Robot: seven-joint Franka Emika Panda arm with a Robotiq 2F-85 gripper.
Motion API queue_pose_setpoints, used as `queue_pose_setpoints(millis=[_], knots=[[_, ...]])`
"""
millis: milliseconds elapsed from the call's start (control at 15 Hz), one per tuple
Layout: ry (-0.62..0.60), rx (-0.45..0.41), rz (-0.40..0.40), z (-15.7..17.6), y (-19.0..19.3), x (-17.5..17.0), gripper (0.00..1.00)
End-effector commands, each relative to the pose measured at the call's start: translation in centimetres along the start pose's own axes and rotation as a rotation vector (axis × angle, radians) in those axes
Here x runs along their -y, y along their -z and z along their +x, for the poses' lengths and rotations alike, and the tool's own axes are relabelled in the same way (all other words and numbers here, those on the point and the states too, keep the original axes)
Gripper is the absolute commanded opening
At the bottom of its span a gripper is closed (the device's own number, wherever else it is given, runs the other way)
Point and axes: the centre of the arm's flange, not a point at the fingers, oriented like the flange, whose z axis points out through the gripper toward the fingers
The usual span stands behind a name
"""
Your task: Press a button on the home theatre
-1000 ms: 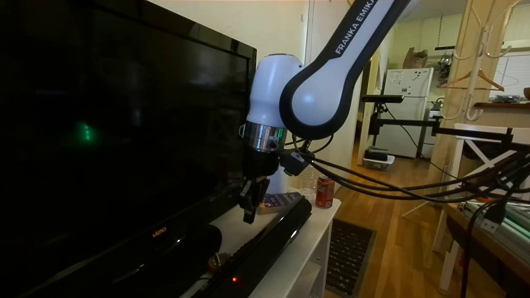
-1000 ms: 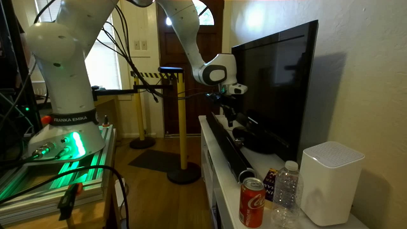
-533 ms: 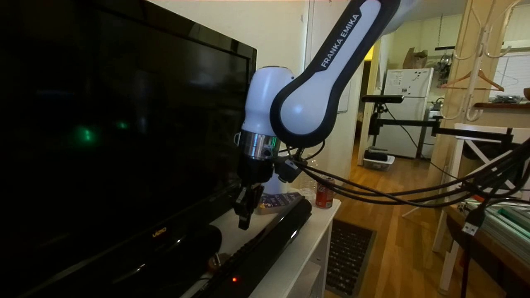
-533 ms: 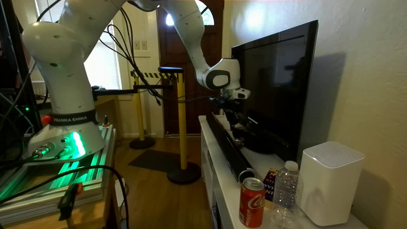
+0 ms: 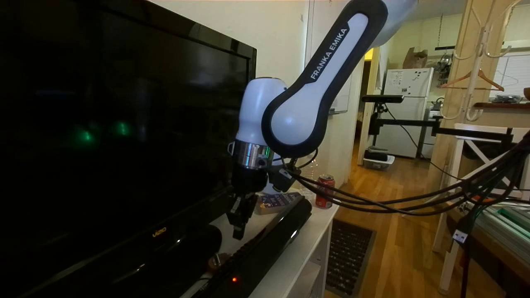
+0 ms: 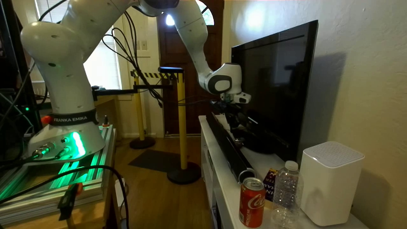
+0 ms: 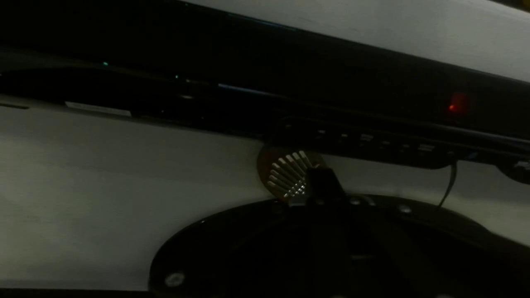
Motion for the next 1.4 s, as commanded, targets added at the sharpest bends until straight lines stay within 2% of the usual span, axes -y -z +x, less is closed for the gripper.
queue_pose_setpoints(millis=[0, 867, 1333], knots=[[-0.007, 0.020, 0.023, 0.5, 0.3, 0.0, 0.00], [-0.017, 0.094, 0.028, 0.5, -1.3, -0.5, 0.00], [-0.008, 0.122, 0.100, 1.4, -4.0, -0.6, 0.00]])
